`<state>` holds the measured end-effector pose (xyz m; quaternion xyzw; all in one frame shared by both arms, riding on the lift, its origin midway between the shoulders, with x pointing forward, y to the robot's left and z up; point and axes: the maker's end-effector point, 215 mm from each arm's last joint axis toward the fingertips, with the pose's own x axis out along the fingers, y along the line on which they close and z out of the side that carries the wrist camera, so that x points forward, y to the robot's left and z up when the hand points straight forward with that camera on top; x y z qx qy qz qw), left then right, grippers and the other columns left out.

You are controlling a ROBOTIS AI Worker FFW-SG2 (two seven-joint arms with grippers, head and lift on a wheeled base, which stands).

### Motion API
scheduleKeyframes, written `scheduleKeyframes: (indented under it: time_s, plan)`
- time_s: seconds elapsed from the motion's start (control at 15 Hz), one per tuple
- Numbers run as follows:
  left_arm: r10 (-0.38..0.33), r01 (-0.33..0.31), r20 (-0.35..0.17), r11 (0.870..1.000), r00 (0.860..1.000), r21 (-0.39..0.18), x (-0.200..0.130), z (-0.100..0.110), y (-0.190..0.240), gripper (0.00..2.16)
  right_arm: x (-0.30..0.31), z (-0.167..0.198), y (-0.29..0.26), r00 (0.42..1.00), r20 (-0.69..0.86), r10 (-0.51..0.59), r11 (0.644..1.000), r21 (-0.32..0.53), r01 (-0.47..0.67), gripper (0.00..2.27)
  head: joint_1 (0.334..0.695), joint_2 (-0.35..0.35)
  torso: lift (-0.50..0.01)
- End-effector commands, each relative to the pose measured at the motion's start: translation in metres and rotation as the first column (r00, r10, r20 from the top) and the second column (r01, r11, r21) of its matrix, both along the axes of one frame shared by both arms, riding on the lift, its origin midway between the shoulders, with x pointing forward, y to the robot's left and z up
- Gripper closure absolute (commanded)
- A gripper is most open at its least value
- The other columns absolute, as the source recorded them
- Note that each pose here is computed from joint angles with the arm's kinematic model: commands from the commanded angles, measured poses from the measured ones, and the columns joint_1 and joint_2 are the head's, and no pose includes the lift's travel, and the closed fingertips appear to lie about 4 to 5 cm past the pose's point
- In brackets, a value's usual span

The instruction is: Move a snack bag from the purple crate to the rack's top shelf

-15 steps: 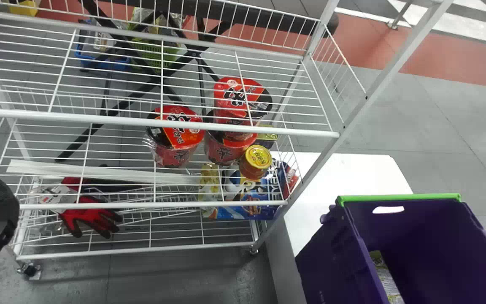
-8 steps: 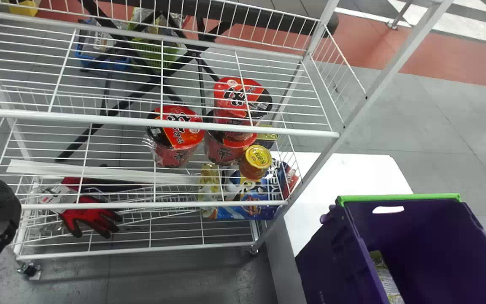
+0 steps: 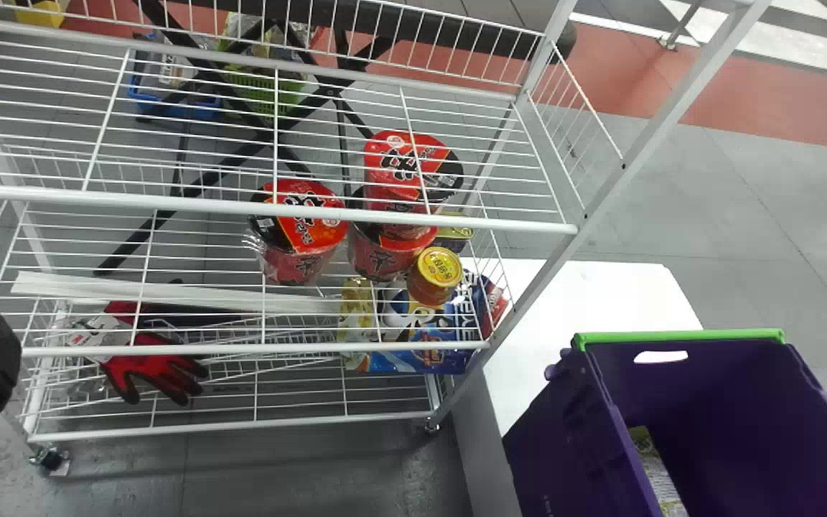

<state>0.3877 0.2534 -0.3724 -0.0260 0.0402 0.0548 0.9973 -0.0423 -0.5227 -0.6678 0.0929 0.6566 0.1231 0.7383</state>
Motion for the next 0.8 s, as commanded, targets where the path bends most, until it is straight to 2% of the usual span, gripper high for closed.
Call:
scheduleKeyframes:
  time_s: [0.0,0.47,0.67,0.73]
  plan:
    - [0.000,0.000,-0.006,1.000,1.000,-0.001,-0.001,-0.002,-0.001,0.12,0.000,-0.004,-0.002,1.000,-0.004,0.002,1.000,-0.021,-0.002,0.29,0.695,-0.350,-0.457]
    - [0.001,-0.001,-0.012,1.000,1.000,0.001,-0.003,-0.005,-0.001,0.12,-0.009,-0.013,-0.005,0.998,-0.063,0.002,0.998,-0.065,-0.006,0.33,0.695,-0.350,-0.457]
    - [-0.005,0.005,-0.012,1.000,1.000,0.002,-0.004,-0.005,-0.003,0.12,-0.010,-0.015,0.000,0.997,-0.079,-0.003,0.998,-0.056,-0.001,0.68,0.695,-0.350,-0.457]
    - [-0.003,0.003,-0.014,1.000,1.000,0.004,-0.005,-0.005,-0.002,0.12,-0.013,-0.016,0.001,0.996,-0.092,-0.016,0.998,-0.056,0.011,0.88,0.695,-0.350,-0.457]
